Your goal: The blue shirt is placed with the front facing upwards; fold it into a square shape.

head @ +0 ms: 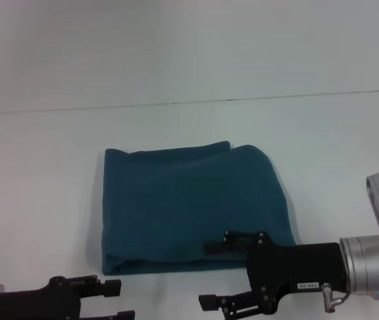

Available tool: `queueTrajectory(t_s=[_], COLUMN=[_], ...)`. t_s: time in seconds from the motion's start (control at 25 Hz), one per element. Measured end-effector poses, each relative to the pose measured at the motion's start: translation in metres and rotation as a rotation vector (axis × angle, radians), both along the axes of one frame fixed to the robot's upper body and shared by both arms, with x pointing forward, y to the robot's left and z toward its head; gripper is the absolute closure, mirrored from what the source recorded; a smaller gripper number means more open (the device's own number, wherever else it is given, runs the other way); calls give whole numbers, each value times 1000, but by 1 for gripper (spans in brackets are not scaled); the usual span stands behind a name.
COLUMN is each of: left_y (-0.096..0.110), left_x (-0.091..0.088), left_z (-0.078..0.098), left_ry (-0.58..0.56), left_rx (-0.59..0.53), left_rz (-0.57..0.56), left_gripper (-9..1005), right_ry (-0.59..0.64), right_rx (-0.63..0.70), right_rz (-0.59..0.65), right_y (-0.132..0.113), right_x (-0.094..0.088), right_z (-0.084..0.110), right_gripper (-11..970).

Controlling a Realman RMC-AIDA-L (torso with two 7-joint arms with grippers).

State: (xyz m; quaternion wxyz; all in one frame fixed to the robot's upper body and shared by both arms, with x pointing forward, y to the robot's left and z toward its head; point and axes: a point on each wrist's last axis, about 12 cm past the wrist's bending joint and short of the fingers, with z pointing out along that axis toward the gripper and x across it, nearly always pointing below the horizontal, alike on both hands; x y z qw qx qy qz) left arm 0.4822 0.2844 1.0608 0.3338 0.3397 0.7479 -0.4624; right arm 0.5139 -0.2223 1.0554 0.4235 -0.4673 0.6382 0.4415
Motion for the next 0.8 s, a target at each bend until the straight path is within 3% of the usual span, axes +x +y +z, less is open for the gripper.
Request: queueTrajectory(t_s=[0.2,0.44,0.8], left_y=[0,-2,-7], left_x=[-3,-6,-8], left_z=[-4,-8,-12], left_ry=[-78,-104,-133], left_rx=[-14,-9,-44], left_rz=[26,26,43], left_gripper=[262,261,262], right_ry=[17,104,141], right_rx=[2,3,4], right_rz=[0,-17,-23], right_y=[0,-3,-4], right_x=[-1,-3,-10], right_z=[0,-2,-8], right_gripper=[14,14,14])
